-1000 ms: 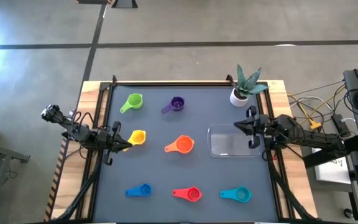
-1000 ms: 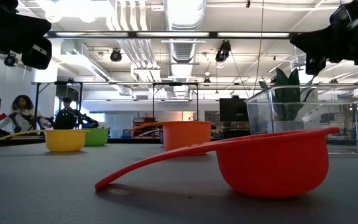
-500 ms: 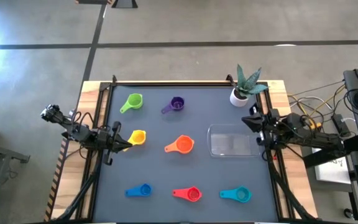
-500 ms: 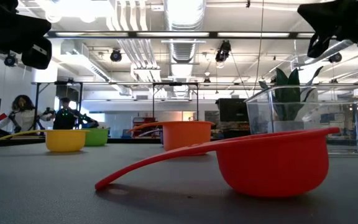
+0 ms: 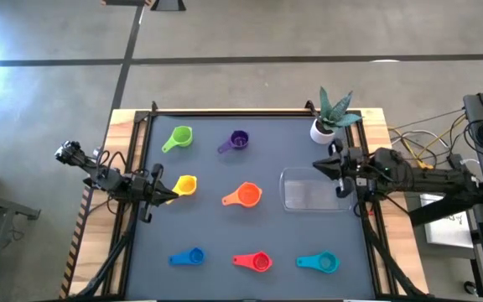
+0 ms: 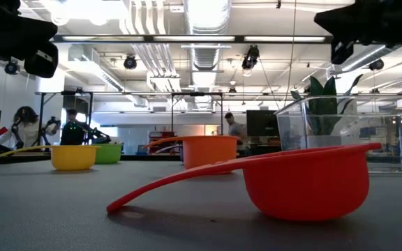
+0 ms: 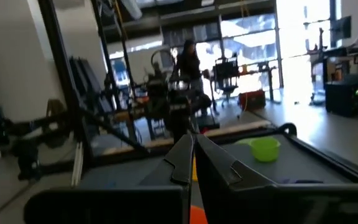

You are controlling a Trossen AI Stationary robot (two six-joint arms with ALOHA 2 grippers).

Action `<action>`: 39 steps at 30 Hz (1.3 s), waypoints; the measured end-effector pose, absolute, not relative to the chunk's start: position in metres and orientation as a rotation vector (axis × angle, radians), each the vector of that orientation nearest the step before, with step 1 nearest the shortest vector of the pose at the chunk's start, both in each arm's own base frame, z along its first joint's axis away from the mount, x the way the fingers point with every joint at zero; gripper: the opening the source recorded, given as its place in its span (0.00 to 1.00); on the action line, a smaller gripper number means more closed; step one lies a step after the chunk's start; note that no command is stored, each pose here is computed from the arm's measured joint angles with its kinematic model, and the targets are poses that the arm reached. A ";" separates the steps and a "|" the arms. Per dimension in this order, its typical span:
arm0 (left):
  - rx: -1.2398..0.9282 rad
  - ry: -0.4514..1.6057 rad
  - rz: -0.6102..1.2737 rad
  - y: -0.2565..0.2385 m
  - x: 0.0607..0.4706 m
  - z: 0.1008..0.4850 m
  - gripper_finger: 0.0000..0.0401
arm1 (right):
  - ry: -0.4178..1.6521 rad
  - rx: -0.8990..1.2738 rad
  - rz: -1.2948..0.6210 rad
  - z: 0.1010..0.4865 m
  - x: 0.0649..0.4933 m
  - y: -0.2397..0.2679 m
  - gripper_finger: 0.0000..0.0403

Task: Nest measuring cups in basket
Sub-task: Stack the green measuring cup on top of the orange measuring cup

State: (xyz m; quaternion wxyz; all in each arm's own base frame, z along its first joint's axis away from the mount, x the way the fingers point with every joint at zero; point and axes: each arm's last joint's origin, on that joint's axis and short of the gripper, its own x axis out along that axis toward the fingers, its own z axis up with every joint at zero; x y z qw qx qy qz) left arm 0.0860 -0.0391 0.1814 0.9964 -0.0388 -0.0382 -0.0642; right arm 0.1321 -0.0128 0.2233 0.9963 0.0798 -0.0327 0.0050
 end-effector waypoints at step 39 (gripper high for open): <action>-0.078 -0.077 -0.129 -0.039 0.086 0.181 0.00 | 0.101 0.110 0.152 0.253 0.199 0.018 0.02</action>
